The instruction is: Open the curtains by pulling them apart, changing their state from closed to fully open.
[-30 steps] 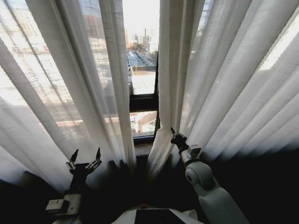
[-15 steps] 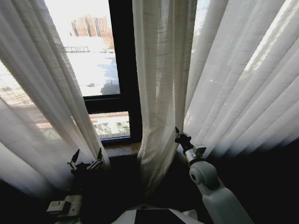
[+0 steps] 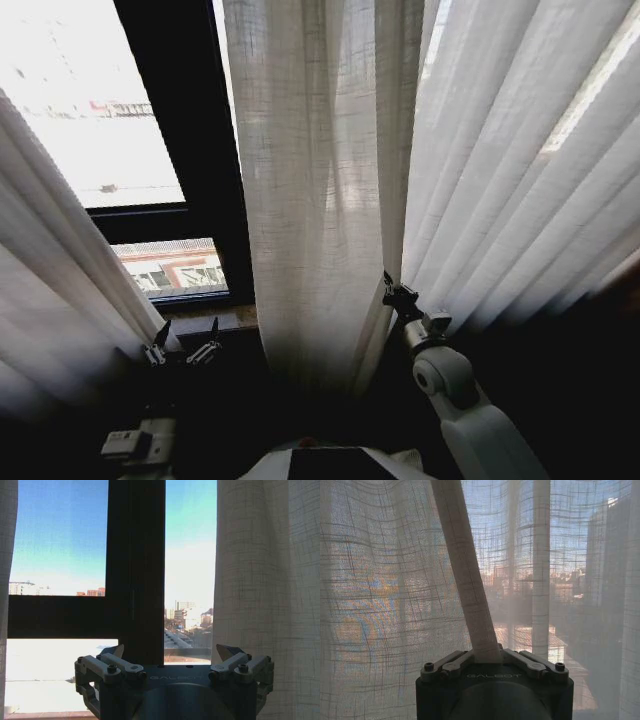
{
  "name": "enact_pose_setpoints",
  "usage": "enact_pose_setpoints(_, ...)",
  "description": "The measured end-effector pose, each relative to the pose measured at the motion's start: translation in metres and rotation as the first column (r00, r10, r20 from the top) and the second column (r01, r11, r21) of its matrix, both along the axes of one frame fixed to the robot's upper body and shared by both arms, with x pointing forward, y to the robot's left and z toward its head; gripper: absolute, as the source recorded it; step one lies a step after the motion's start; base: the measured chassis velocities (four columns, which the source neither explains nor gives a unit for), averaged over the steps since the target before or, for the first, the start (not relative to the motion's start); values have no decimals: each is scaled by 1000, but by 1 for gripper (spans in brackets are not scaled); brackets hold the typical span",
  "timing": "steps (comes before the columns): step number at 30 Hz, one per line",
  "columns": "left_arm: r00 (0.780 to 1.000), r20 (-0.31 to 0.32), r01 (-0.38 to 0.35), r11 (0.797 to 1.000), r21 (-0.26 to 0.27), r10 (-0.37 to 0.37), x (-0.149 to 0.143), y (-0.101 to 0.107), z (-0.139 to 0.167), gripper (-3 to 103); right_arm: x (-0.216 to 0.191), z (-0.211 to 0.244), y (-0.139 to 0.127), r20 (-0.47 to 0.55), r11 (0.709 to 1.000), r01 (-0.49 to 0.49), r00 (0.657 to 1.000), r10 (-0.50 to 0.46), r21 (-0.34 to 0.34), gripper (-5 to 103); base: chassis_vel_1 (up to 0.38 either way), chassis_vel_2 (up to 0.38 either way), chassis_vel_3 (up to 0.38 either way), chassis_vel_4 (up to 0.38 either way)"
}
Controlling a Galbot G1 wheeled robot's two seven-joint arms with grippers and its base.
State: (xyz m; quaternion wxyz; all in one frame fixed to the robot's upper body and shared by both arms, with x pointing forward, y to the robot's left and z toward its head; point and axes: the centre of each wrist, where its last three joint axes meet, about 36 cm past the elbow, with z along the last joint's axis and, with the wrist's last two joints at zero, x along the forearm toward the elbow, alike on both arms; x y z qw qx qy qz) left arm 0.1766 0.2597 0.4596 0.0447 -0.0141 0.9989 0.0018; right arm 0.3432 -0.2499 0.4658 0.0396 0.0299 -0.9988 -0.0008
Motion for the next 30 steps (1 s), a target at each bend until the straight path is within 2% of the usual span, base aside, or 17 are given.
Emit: enact_pose_setpoints(30, 1000, -7, 3, 1000, -13, -3, 5, 0, -10, 100, 4, -4, -4, -8, 1000, 16, 1000, -16, 1, 0, -358, -351, 361, 356)
